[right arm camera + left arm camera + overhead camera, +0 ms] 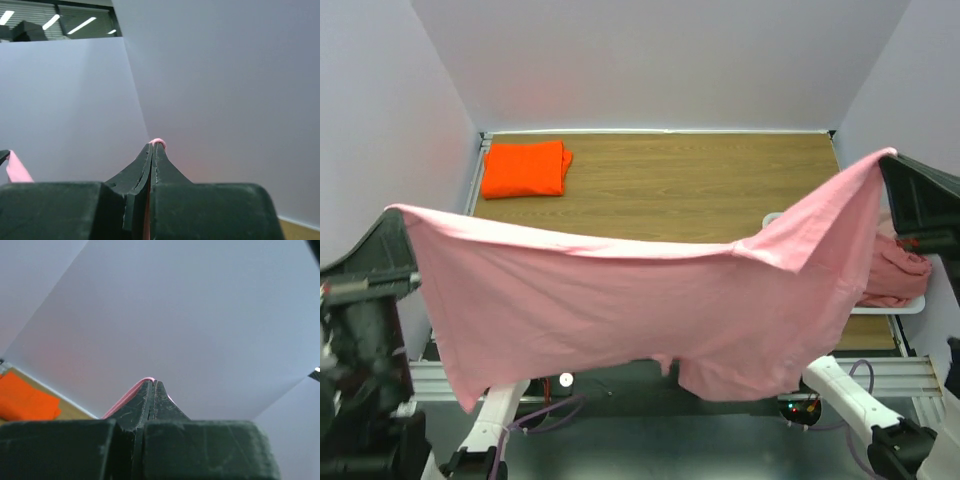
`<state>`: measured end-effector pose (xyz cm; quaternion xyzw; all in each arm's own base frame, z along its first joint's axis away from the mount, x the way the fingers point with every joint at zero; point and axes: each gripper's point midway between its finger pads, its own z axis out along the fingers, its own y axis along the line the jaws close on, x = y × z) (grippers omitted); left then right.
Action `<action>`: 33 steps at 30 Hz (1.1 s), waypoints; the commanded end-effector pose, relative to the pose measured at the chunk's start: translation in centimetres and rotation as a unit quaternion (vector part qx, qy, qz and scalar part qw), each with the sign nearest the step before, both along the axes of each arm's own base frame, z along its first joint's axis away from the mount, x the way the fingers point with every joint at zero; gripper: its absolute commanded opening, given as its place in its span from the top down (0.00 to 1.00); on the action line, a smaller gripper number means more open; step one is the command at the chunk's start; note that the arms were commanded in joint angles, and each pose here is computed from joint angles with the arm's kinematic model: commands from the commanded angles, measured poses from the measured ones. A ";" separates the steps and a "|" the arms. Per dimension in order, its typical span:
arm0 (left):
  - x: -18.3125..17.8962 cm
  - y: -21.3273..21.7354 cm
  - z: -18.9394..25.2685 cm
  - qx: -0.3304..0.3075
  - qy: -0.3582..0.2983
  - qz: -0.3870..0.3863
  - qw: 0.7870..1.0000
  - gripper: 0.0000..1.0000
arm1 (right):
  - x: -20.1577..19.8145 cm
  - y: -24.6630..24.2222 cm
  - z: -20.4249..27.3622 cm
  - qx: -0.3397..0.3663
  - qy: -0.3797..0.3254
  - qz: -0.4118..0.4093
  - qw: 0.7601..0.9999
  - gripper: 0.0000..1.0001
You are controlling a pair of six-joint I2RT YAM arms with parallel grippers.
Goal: Fold and stack the t-shirts
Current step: Flatten the tshirt out, then fold the tshirt
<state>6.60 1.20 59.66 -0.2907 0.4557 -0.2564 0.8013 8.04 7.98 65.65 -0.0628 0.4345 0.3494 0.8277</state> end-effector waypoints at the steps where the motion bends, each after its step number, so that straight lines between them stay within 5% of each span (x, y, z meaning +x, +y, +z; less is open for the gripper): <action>1: 10.2 1.0 -4.9 -0.006 0.117 0.026 0.993 1.00 | 9.5 0.2 -3.4 -0.005 0.097 -0.057 0.994 1.00; 8: 25.0 2.1 -17.4 -0.020 0.265 0.056 0.962 1.00 | 27.7 1.8 -14.8 -0.049 0.250 -0.138 0.957 1.00; 16: 36.5 0.9 -34.9 -0.011 0.407 0.024 0.913 1.00 | 41.5 4.4 -31.2 -0.097 0.372 -0.157 0.910 1.00; 21: 41.1 1.0 -45.5 -0.004 0.513 0.026 0.858 1.00 | 47.3 5.9 -38.7 -0.119 0.419 -0.150 0.888 1.00; 24: 43.2 0.4 -48.2 -0.007 0.533 0.008 0.846 1.00 | 50.0 6.5 -43.5 -0.133 0.449 -0.144 0.871 1.00; 33: 44.4 0.4 -48.6 -0.001 0.529 0.006 0.848 1.00 | 51.3 6.7 -46.1 -0.135 0.467 -0.143 0.862 1.00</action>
